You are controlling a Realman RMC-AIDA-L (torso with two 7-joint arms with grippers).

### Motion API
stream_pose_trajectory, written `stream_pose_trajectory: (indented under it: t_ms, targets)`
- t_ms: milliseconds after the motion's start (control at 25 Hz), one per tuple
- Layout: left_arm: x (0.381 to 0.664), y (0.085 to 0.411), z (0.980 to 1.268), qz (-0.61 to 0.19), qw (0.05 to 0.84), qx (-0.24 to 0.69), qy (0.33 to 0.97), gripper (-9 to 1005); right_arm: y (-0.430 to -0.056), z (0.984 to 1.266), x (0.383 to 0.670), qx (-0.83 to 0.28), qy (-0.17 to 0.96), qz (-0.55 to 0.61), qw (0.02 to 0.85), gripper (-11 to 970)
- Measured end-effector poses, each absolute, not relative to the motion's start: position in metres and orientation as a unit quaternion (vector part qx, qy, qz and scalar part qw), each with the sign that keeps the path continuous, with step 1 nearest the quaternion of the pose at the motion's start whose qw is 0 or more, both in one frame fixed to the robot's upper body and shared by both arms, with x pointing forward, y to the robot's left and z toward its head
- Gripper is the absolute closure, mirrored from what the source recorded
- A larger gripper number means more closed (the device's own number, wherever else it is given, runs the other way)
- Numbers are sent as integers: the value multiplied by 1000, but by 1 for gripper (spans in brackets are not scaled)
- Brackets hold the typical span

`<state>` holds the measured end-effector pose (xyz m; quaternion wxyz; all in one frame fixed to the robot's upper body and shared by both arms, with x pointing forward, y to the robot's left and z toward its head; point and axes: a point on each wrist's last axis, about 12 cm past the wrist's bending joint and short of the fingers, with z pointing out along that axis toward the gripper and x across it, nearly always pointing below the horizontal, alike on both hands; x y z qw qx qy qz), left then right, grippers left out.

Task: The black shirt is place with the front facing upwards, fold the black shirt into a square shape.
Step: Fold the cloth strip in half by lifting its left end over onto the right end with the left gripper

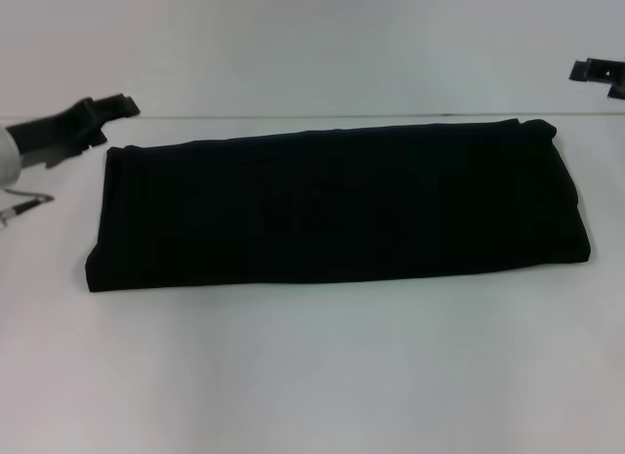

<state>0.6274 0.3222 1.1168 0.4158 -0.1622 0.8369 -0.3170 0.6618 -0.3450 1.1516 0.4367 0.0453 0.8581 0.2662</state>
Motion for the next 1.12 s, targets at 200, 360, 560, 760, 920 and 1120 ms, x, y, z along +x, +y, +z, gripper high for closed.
stream_pose_trajectory:
  t_ms: [200, 360, 560, 760, 920, 1120]
  targets:
    - [594, 327, 1111, -400, 366, -145, 828, 225, -356, 1138, 612, 45, 832, 383, 398, 161]
    - [557, 339, 1097, -472, 317, -162, 806, 147, -364, 1110, 558, 56, 782, 471, 405, 155]
    - [525, 356, 1072, -511, 286, -234, 776, 91, -368, 1082, 517, 92, 752, 503, 416, 153]
    - [509, 369, 1056, -506, 285, -306, 755, 95, -371, 1077, 511, 106, 745, 503, 424, 154]
    - [508, 366, 1047, -501, 290, -329, 746, 96, -367, 1080, 517, 99, 745, 504, 426, 154]
    - [523, 351, 1043, -492, 290, -323, 755, 96, -361, 1081, 523, 93, 745, 506, 424, 154]
